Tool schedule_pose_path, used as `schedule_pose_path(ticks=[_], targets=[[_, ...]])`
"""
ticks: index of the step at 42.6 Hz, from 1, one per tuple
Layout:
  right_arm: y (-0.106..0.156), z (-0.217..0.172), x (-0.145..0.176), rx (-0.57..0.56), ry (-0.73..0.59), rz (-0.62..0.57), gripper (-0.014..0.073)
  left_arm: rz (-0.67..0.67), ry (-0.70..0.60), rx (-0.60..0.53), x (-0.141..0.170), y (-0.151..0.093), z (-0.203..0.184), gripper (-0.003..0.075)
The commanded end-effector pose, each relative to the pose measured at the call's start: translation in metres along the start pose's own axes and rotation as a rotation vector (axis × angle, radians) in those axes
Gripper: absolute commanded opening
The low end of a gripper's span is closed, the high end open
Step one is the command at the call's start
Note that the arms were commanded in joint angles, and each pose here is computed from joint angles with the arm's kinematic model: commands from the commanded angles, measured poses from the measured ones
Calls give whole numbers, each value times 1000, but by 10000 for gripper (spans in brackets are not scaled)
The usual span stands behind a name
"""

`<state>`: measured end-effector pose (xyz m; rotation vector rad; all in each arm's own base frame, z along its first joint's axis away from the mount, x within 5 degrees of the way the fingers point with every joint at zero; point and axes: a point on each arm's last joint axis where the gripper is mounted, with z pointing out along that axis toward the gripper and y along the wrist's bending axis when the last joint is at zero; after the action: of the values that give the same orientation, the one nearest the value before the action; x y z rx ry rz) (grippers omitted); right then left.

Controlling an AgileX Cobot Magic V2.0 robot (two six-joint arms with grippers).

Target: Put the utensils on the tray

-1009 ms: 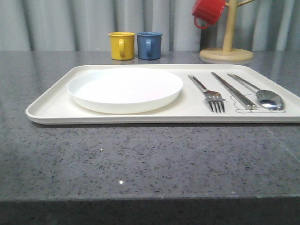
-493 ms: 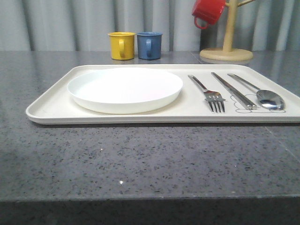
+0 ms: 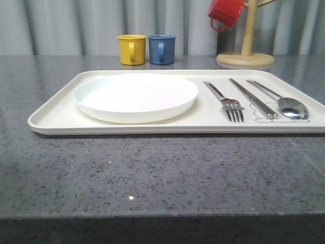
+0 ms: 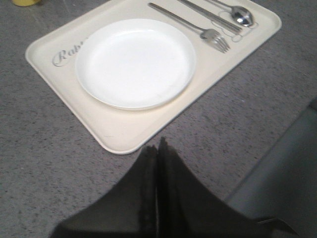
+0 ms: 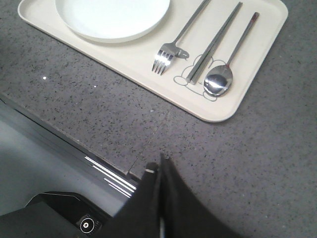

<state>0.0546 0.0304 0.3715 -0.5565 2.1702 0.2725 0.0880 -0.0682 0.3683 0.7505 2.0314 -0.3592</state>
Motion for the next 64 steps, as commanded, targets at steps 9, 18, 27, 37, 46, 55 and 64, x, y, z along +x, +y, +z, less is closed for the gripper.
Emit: schedule_pose_path(ticks=[9, 18, 27, 37, 46, 55, 64], targets=[[0, -3, -9, -1, -73, -6, -68, -80, -408, -307, 36, 24, -11, -20], [0, -3, -9, -1, -73, -6, -68, -132, -542, -487, 108, 25, 6, -20], [0, -3, -9, -1, -73, -6, -68, -185, -647, -581, 153, 24, 23, -20], [0, -3, -9, -1, -73, -6, -68, -171, -710, -625, 166, 23, 26, -20], [0, -3, -9, -1, -70, -6, -68, -173, -706, -643, 166, 24, 25, -20], [0, -3, -9, -1, -70, -6, -68, -170, -707, -631, 166, 23, 26, -20], [0, -3, -9, -1, -70, -6, -68, -170, -707, -631, 166, 23, 26, -20]])
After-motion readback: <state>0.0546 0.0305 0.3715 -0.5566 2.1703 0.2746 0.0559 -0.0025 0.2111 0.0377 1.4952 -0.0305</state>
